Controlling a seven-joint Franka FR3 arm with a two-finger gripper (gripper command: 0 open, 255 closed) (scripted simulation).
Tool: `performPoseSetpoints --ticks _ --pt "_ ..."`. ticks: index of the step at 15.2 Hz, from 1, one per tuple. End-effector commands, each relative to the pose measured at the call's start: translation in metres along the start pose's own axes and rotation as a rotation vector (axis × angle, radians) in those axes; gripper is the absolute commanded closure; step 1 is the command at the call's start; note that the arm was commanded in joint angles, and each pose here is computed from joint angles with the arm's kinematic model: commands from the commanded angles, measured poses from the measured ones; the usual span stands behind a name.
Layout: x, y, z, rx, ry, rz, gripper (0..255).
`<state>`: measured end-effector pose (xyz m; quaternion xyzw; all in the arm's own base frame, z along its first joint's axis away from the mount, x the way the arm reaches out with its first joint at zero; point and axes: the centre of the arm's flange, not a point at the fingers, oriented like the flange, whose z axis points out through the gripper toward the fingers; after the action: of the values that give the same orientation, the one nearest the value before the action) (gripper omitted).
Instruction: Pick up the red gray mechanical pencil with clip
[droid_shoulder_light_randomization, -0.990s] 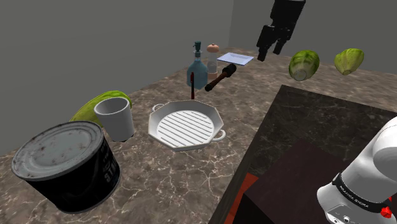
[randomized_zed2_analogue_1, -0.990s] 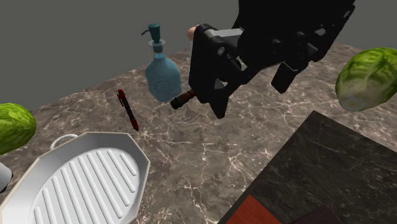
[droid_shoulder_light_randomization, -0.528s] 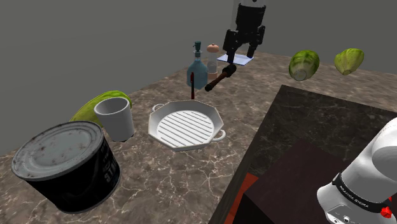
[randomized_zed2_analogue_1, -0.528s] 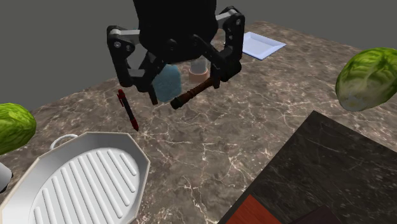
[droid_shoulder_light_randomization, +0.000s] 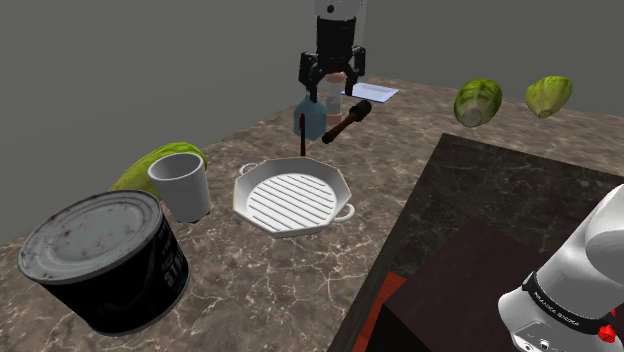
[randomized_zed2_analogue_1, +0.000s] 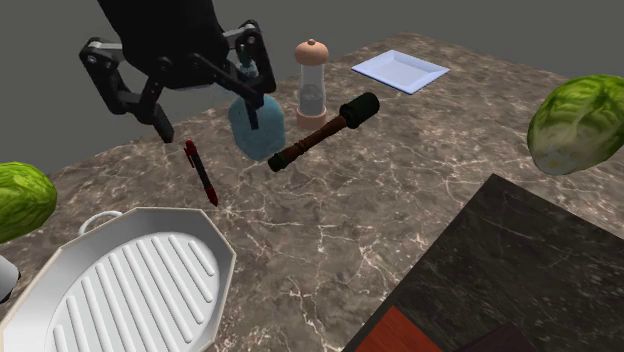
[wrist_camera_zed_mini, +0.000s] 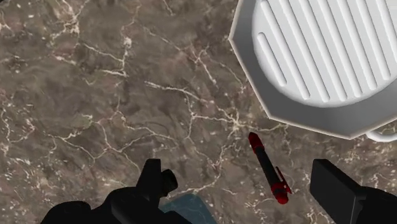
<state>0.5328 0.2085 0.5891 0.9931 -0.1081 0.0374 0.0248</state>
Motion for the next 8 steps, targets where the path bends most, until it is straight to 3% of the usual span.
performPoseSetpoints --ticks 1,5,8 --pt "0.02 -0.019 0.009 -0.001 -0.009 0.034 0" --pt "0.056 -0.052 0.021 -0.003 -0.025 0.09 0" --pt "0.055 -0.053 0.037 -0.003 -0.025 0.09 0"
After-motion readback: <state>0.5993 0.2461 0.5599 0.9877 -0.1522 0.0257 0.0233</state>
